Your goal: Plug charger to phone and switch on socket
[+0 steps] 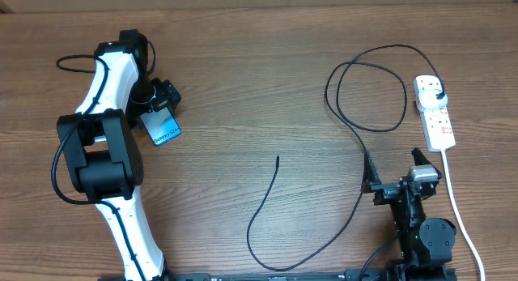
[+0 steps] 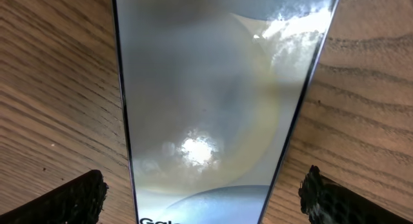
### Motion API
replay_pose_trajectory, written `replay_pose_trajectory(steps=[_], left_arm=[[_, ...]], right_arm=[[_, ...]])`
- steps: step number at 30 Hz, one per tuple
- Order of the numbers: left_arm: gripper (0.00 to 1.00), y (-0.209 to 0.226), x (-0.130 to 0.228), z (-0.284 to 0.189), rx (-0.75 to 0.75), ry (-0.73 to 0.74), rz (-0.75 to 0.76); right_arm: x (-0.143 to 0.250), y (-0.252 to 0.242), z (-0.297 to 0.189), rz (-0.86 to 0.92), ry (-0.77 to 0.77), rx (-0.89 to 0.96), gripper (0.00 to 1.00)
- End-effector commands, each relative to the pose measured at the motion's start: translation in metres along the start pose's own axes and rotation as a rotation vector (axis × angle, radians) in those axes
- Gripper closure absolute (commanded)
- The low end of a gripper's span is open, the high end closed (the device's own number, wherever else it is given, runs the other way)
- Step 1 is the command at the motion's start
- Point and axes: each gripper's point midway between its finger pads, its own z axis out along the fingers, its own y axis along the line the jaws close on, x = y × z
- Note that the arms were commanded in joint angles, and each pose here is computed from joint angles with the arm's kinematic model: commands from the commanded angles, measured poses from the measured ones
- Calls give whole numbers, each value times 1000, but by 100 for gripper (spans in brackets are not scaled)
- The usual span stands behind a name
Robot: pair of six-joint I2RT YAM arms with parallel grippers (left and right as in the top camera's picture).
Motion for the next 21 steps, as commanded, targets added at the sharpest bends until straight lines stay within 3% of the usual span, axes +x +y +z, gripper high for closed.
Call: replay_pose_trajectory(steps=[1,21], left_arm=[[0,2,-5,3,-25,-13,24],[0,6,-9,8,-53,-27,41]], right_arm=[[2,-1,0,-5,-5,8,0],[2,-1,0,-5,-5,8,0]])
